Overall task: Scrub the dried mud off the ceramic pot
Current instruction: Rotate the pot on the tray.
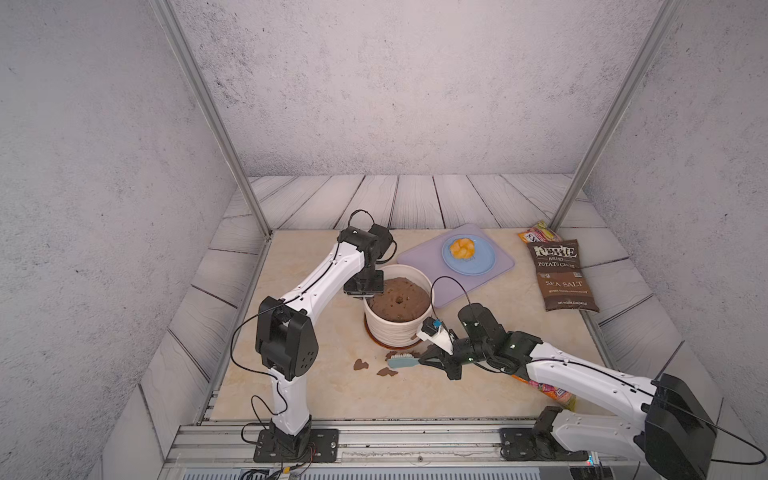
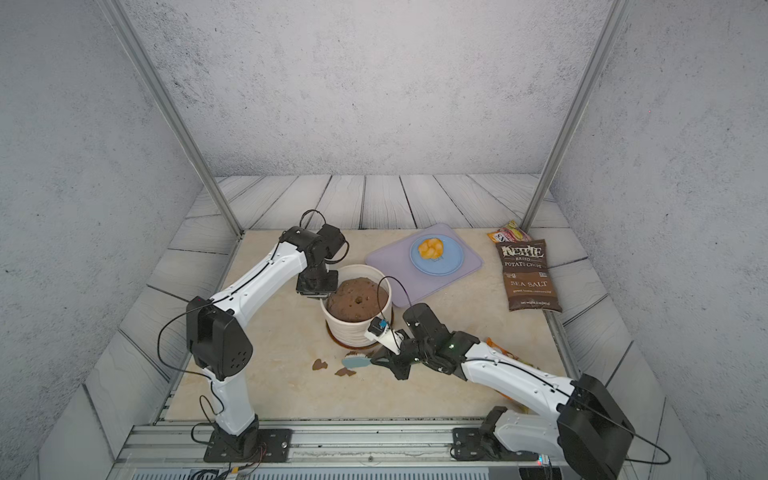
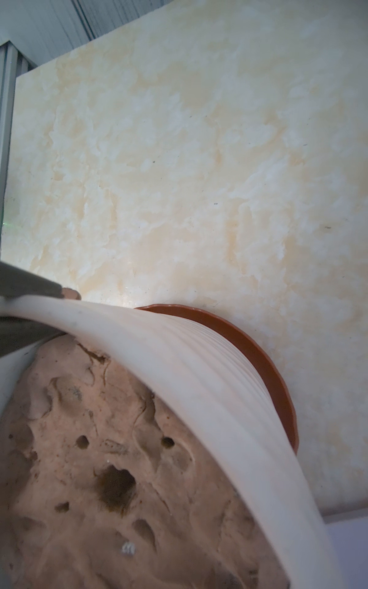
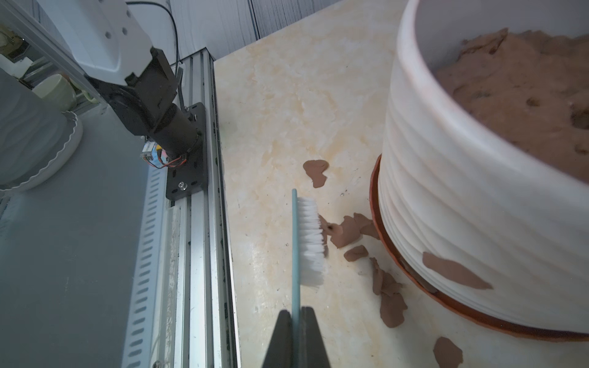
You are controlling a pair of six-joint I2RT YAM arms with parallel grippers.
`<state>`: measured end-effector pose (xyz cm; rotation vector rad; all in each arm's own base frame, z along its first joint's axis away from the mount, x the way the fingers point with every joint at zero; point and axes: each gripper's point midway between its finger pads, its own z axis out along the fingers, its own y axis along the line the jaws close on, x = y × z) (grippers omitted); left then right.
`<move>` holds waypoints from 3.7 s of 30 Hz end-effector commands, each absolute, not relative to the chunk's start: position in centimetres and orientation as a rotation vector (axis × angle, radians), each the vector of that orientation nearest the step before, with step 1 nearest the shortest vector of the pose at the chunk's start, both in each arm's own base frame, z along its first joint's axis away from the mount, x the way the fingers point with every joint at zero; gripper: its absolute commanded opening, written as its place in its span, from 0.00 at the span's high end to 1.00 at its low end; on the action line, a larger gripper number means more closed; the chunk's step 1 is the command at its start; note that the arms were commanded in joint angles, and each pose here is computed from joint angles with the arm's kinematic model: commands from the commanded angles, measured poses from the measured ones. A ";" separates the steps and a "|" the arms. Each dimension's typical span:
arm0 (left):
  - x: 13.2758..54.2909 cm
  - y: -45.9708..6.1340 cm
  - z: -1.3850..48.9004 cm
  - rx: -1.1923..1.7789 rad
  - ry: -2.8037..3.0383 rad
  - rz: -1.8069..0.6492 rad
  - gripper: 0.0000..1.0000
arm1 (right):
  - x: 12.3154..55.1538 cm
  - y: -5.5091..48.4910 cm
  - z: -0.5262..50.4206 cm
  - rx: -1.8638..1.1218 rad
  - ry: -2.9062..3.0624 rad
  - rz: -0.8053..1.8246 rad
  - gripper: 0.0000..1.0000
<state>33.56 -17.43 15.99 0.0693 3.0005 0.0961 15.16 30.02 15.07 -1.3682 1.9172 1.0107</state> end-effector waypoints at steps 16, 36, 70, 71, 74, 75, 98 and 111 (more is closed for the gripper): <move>35.7 -14.8 14.1 0.662 2.919 0.436 1.00 | 17.0 30.7 18.5 -1.456 1.830 0.925 1.00; 34.5 -15.4 13.5 0.720 2.944 0.347 1.00 | 22.9 29.3 16.1 -1.323 1.883 0.748 1.00; 35.1 -15.5 13.9 0.747 2.924 0.348 0.99 | 15.8 29.4 16.0 -1.356 1.910 0.965 1.00; 35.0 -15.5 13.9 0.747 2.924 0.348 0.98 | 16.1 29.4 16.7 -1.346 1.893 0.945 1.00; 35.0 -15.5 13.8 0.748 2.927 0.348 0.98 | 17.8 29.1 17.5 -1.334 1.864 0.830 1.00; 34.9 -15.5 13.7 0.749 2.930 0.347 0.98 | 18.3 29.1 17.8 -1.337 1.854 0.818 1.00; 34.7 -15.9 13.5 0.780 2.926 0.305 0.98 | 23.4 26.9 13.1 -1.217 2.038 0.836 1.00; 35.5 -16.1 14.0 0.793 2.900 0.316 0.94 | 16.6 28.6 13.3 -1.303 2.011 0.996 1.00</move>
